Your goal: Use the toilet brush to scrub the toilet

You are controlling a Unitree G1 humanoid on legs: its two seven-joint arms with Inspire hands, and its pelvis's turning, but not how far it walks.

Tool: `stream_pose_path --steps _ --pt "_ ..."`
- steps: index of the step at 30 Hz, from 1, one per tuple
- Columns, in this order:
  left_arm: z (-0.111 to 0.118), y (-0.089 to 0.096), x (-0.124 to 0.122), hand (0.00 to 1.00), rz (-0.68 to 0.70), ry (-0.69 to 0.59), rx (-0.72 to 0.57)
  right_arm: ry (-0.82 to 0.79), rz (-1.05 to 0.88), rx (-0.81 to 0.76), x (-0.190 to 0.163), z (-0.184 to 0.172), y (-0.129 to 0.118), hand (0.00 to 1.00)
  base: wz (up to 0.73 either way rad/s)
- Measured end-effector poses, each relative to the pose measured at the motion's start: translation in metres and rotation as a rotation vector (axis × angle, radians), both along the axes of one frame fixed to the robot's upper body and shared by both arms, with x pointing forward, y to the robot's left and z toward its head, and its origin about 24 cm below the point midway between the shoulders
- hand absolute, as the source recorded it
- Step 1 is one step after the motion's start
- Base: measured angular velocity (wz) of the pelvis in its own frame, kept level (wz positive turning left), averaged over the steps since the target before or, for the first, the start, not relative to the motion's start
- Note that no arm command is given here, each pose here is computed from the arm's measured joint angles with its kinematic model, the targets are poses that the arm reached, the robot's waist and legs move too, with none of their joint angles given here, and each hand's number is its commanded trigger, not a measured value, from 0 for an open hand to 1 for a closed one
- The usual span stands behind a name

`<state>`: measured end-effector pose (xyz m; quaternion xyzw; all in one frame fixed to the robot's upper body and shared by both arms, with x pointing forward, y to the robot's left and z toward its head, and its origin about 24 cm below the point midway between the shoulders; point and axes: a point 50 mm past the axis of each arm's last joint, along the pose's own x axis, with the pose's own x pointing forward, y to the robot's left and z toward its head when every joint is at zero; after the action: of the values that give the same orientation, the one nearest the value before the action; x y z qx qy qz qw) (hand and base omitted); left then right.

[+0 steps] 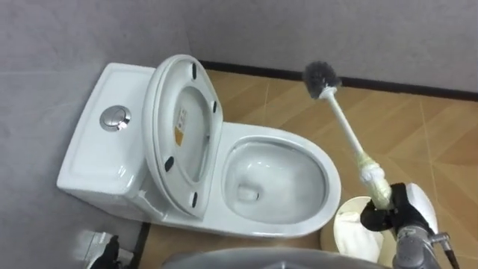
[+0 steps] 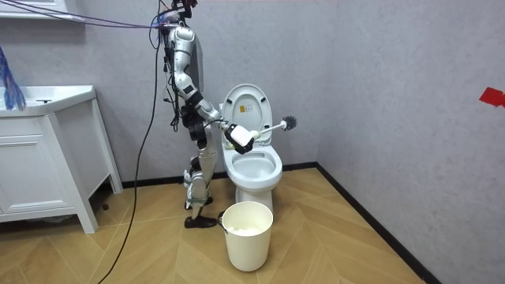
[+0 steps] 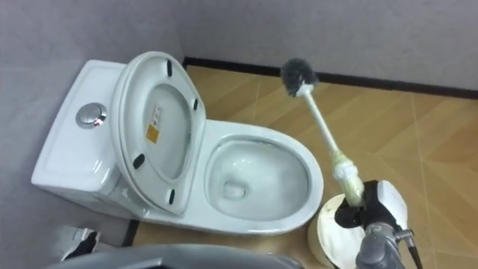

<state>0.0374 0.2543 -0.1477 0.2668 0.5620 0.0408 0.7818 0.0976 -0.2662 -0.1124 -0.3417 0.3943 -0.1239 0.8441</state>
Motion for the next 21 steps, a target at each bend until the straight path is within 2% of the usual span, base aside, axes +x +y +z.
stream_pose_path --steps 3,9,17,21 --pt "0.0 -0.003 0.007 0.0 0.016 -0.023 -0.016 -0.011 -0.071 0.035 -0.007 -0.004 0.004 1.0 -0.09" --pt "-0.001 -0.006 0.005 0.0 0.031 -0.027 -0.028 0.035 -0.149 0.073 -0.022 -0.014 0.006 1.0 -0.15" --pt "-0.007 -0.005 -0.02 0.0 0.048 0.072 -0.01 0.214 -0.266 0.026 -0.068 -0.03 -0.006 1.0 -0.07" --pt "-0.008 -0.005 -0.023 0.0 0.055 0.093 -0.006 0.266 -0.295 0.025 -0.079 -0.033 -0.007 1.0 -0.01"
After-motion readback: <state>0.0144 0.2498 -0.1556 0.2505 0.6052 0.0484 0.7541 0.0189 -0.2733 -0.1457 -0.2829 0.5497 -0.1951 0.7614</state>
